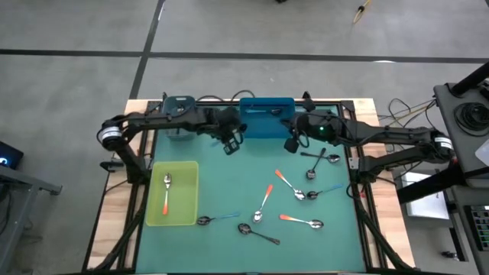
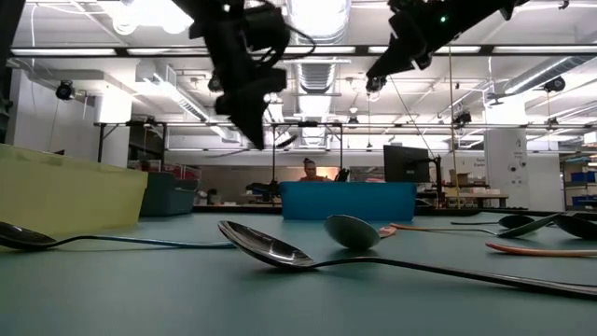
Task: Sort silverware by color (type)
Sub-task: Put the blue spoon into the dark blue bin
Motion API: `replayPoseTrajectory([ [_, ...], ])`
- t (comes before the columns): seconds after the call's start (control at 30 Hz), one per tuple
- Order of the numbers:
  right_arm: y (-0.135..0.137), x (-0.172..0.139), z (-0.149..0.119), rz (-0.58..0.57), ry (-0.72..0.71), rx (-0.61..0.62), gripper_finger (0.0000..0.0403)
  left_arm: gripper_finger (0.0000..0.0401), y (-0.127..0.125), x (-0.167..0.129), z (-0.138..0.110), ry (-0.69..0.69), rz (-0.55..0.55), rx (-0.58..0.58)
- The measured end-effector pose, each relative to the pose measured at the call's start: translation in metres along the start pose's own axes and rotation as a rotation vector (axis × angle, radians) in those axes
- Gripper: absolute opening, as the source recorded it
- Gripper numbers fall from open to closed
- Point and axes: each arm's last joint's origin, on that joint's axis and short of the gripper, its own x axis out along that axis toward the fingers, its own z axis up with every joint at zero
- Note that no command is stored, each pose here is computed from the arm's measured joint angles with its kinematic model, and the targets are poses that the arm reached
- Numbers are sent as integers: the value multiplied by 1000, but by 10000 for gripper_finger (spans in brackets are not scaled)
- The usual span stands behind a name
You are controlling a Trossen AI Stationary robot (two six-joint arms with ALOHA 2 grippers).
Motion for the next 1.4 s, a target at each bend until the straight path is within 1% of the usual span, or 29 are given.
replayPoseTrajectory([
  [0.23,-3,-16,-4,45,-41,6,13,0,11,-5,42,-91,16,104],
  [0.43,-5,-24,-8,44,-64,8,13,0,20,13,76,-102,39,202],
  [0.6,-6,-28,-11,43,-72,-5,13,0,28,38,98,-70,54,279],
  [0.73,-6,-29,-12,43,-73,-9,13,0,34,52,115,-58,63,319],
  [0.9,-6,-29,-14,42,-71,-26,13,0,41,66,130,-31,67,334],
  [1.07,-6,-29,-14,43,-68,-30,13,0,46,76,141,-38,75,349],
  [1.3,-6,-29,-15,43,-61,-35,13,0,47,85,148,-75,54,357],
  [1.4,-6,-29,-15,43,-61,-35,13,0,48,88,148,-77,49,355],
])
